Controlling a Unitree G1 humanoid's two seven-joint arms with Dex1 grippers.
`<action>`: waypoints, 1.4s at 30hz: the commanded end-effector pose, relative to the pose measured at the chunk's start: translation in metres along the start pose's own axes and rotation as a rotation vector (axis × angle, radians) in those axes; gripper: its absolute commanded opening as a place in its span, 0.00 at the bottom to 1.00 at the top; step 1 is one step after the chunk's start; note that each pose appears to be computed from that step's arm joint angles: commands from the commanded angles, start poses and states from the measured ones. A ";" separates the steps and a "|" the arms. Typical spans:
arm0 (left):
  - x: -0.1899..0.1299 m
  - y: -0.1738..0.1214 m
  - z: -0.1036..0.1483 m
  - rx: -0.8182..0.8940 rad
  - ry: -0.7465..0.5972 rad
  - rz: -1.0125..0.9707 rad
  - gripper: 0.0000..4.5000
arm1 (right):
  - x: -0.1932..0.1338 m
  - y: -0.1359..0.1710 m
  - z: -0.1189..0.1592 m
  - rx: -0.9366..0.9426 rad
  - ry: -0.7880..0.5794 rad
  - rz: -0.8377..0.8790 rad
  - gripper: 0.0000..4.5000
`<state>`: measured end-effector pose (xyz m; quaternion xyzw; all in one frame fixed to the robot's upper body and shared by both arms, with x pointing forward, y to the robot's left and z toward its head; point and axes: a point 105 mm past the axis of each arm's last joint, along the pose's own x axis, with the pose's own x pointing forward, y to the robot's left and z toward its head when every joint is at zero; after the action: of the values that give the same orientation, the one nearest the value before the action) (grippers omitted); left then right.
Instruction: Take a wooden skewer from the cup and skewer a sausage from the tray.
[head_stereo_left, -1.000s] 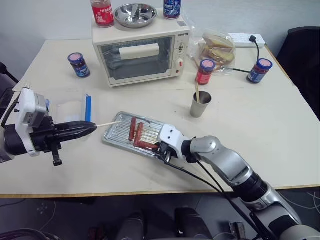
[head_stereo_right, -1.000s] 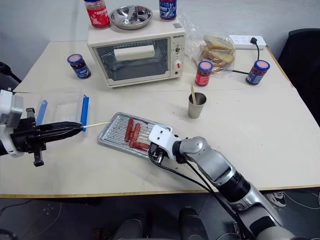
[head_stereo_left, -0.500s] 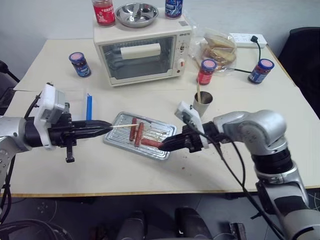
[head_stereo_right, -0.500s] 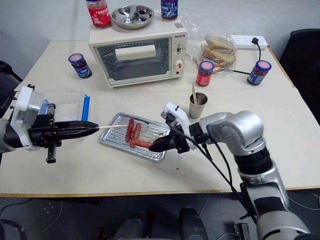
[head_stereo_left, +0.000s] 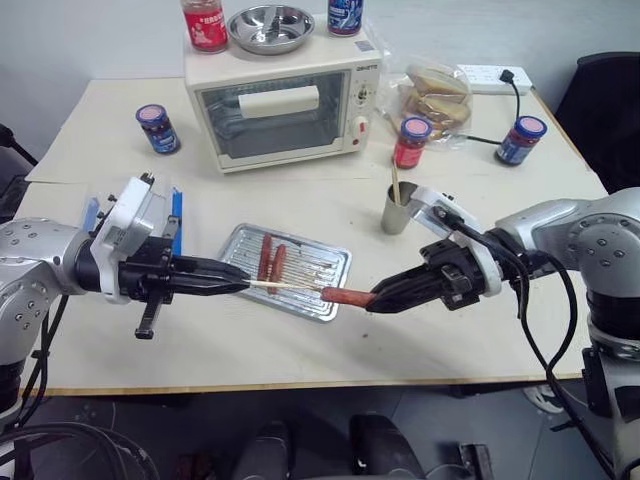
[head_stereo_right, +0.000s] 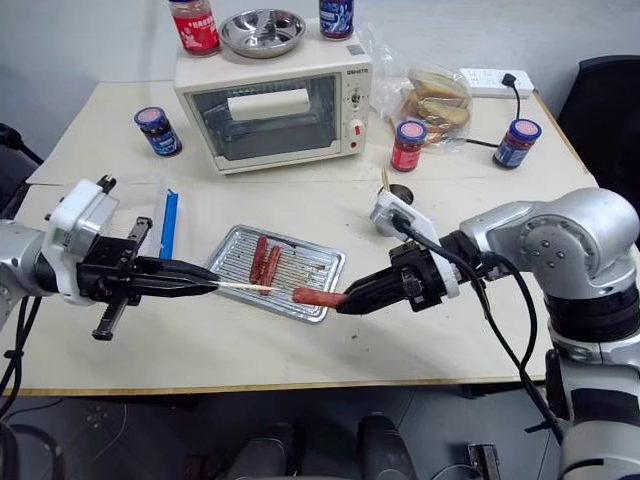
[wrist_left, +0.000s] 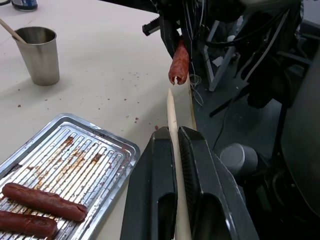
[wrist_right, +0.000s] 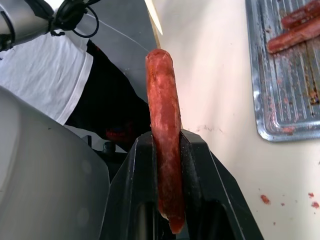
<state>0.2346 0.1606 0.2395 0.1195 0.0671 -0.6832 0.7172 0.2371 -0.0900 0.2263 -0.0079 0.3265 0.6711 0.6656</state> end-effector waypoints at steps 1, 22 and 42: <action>0.005 -0.002 0.009 0.057 -0.013 -0.036 0.00 | -0.004 0.009 0.003 -0.039 -0.012 0.004 0.07; 0.004 -0.001 0.009 0.053 -0.016 -0.016 0.00 | -0.003 0.008 0.009 -0.026 -0.045 0.015 0.07; 0.008 -0.001 0.010 0.052 -0.029 -0.029 0.00 | 0.000 0.008 0.015 -0.029 -0.067 0.028 0.07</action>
<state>0.2366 0.1525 0.2426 0.1186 0.0508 -0.6900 0.7122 0.2385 -0.0839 0.2287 0.0167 0.3204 0.6724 0.6670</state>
